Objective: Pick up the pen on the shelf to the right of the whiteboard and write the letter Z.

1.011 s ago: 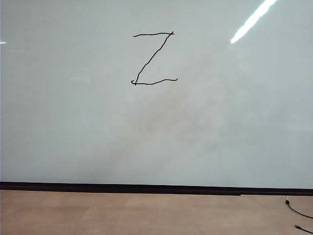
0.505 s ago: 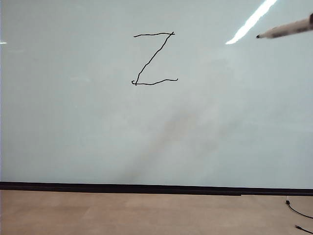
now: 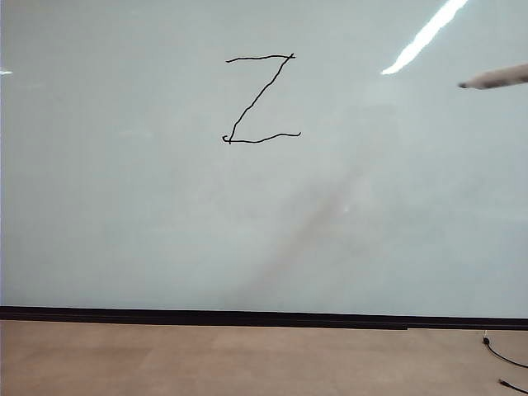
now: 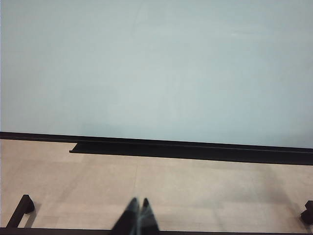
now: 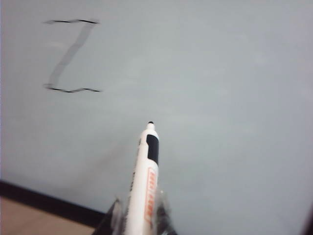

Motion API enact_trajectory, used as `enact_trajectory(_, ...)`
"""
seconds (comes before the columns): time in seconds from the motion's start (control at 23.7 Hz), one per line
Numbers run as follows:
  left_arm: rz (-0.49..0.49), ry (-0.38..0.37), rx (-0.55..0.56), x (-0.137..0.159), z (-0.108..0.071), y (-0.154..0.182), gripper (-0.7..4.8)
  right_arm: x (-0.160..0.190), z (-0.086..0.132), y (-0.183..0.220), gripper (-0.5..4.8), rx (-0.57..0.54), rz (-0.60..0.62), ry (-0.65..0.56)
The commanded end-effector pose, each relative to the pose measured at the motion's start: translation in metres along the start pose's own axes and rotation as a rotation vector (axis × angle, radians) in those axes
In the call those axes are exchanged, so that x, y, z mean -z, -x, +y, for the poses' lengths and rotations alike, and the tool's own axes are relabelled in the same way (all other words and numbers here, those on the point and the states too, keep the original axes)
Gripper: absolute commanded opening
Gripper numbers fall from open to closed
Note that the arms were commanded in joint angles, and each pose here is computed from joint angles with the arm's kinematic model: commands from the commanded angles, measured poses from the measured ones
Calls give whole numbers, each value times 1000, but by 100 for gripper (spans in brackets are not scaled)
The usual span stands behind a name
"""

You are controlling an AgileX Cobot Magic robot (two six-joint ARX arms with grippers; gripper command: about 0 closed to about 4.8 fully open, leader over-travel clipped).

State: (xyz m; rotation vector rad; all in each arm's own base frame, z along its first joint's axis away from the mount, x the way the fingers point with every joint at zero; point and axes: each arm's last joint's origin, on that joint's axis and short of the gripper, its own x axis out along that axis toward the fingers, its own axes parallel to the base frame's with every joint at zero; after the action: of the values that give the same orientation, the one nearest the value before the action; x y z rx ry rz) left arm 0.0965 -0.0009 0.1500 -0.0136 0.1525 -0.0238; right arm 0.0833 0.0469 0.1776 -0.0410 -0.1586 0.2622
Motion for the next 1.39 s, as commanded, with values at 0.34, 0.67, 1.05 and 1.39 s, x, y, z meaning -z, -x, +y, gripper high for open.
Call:
enact_trajectory(0.34,-7,-4,0,-1,0,0,-4,9,-50,0,-6,214,76,-32)
enact_trajectory(0.67,-7,-4,0,-1,0,0,-5,18,-56,3,-6,276,169,-66)
enact_trajectory(1.05,-7,-4,0,-1,0,0,-4,16,-58,4,-6,348,149,-56)
enact_trajectory(1.39,-7,-4,0,-1,0,0,-5,18,-58,4,-6,351,161,-58)
